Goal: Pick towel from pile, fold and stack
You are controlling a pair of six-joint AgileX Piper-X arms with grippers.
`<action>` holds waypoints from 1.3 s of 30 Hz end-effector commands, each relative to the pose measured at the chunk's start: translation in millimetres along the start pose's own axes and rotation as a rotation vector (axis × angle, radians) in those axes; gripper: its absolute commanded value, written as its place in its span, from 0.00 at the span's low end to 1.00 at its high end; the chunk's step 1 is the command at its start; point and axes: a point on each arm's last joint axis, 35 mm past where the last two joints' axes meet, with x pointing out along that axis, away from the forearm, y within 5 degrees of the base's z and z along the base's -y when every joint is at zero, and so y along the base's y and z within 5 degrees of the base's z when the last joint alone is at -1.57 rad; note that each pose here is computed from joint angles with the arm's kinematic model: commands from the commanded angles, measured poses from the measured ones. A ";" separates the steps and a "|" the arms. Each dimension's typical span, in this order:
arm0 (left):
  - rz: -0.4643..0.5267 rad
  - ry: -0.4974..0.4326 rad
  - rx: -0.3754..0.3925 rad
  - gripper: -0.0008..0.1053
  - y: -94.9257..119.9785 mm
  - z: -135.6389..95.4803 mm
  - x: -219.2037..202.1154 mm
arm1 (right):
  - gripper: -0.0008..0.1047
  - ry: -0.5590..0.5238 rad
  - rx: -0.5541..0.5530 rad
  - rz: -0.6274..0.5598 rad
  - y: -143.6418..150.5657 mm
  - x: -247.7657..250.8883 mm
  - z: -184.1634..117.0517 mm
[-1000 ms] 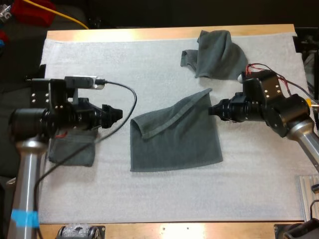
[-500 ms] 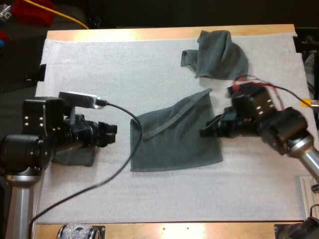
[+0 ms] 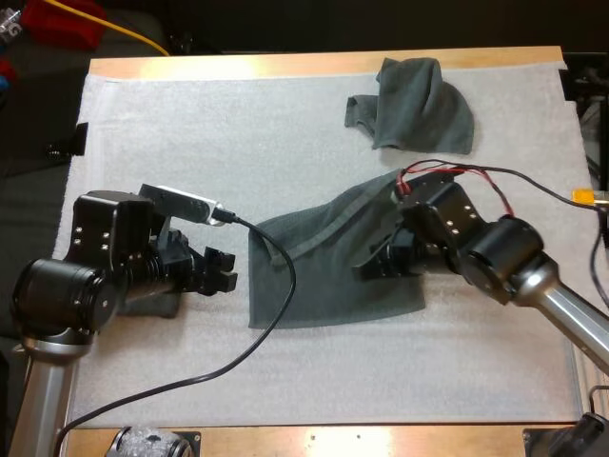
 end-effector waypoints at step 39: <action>0.004 0.023 -0.005 0.61 -0.9 -4.2 -3.4 | 0.01 0.052 0.094 0.014 -20.6 167.5 -0.5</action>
